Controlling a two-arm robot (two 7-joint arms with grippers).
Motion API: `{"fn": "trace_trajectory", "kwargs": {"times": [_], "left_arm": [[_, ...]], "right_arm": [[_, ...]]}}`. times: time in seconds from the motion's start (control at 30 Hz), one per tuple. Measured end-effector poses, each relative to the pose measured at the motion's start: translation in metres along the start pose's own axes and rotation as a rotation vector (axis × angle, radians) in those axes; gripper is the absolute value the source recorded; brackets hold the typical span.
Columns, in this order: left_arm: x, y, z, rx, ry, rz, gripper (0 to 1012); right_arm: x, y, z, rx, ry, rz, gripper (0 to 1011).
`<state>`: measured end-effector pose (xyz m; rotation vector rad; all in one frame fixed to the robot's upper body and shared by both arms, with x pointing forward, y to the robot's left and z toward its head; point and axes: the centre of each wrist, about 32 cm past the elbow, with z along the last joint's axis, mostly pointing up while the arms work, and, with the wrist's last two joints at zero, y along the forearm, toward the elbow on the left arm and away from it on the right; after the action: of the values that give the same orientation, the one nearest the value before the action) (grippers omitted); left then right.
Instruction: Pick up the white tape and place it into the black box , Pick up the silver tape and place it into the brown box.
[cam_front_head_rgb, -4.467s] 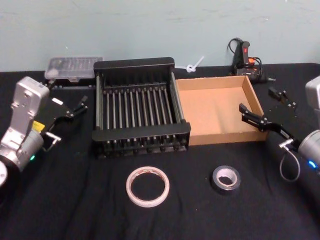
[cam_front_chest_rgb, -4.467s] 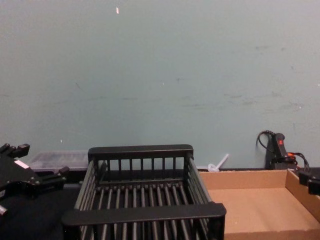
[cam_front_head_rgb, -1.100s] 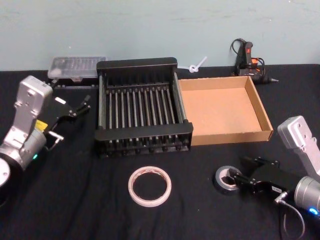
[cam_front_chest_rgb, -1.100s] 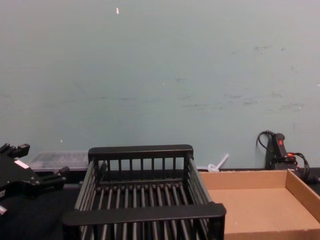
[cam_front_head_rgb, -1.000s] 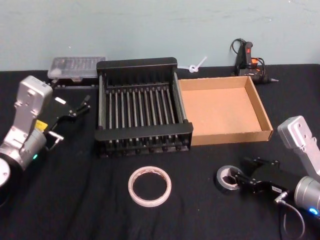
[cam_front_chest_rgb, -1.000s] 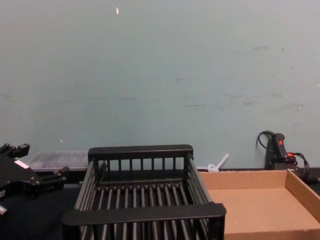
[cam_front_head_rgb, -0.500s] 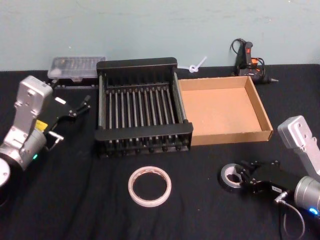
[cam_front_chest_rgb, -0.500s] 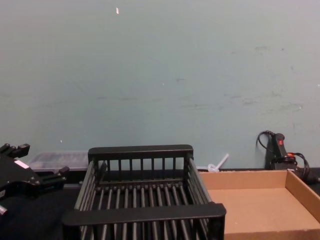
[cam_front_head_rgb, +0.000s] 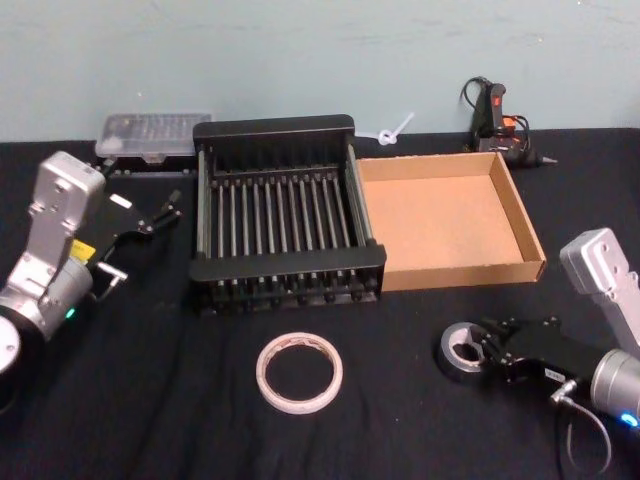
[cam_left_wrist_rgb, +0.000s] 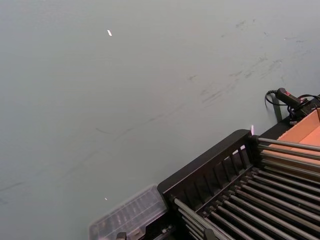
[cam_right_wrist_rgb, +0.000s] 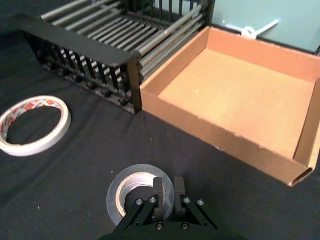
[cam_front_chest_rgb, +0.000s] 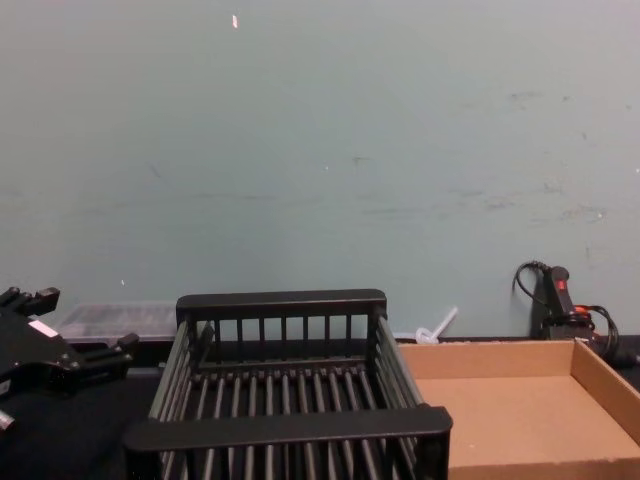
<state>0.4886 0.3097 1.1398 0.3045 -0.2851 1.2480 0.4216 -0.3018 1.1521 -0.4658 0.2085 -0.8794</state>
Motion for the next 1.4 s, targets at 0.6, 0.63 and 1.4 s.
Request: {"fn": "trace_trajectory", "kwargs": {"times": [0.6,0.63,1.4], "left_arm": [[0.0,0.0,0.0,0.0,0.0,0.0,1001],[0.0,0.0,0.0,0.0,0.0,0.0,1001],[0.0,0.0,0.0,0.0,0.0,0.0,1001]], "right_arm": [[0.0112,-0.005,0.029,0.13,-0.026,-0.001,133],[0.013,-0.003,0.033,0.14,-0.028,-0.004,134],[0.0384,0.032,0.072,0.213,-0.039,-0.073,133]]}}
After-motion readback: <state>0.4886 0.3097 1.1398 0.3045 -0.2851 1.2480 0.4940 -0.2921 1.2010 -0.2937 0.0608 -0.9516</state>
